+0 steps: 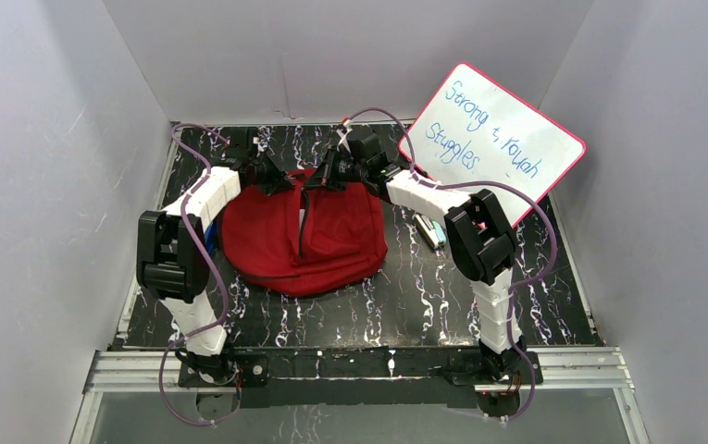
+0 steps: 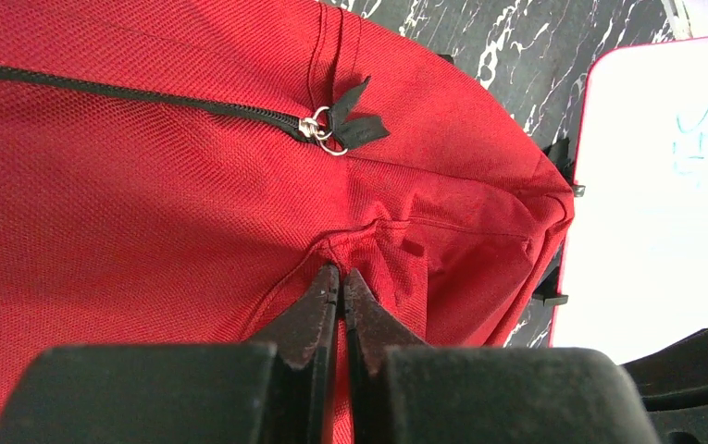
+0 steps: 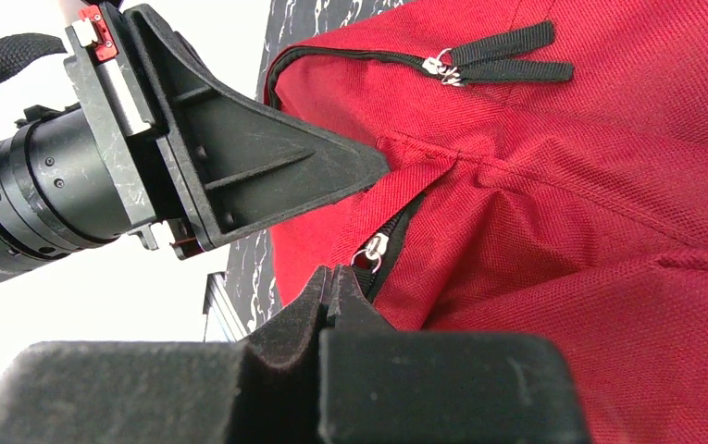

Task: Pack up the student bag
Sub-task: Zip the student bag at the center of the board.

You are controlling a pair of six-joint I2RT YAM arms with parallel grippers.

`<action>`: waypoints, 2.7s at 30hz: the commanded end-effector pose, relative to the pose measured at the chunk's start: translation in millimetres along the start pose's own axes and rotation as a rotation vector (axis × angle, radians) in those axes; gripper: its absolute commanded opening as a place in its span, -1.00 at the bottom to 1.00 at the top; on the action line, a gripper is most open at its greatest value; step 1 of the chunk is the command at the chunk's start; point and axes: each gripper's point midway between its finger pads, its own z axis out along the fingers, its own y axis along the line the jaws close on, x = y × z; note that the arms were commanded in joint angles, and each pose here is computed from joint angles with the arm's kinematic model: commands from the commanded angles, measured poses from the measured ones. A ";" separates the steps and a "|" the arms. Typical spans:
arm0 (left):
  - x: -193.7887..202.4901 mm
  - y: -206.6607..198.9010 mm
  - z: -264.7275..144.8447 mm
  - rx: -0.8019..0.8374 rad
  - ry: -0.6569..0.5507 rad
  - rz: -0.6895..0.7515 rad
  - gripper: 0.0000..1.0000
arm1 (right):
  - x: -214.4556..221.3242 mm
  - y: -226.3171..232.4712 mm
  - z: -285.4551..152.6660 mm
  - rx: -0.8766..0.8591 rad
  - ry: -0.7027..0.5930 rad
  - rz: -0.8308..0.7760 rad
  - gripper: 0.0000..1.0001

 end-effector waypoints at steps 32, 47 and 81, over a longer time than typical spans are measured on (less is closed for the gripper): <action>-25.2 4.7 1.1 -0.044 -0.059 0.008 -1.00 | 61.3 65.3 -49.0 -0.167 0.101 -0.120 -1.00; -33.2 19.5 6.6 -0.078 -0.064 0.002 -1.00 | 120.5 66.1 -69.9 -0.158 0.193 -0.132 -1.00; -47.2 8.6 -11.8 0.003 -0.070 0.072 -0.92 | 184.2 36.2 -82.9 0.012 0.259 -0.234 -0.73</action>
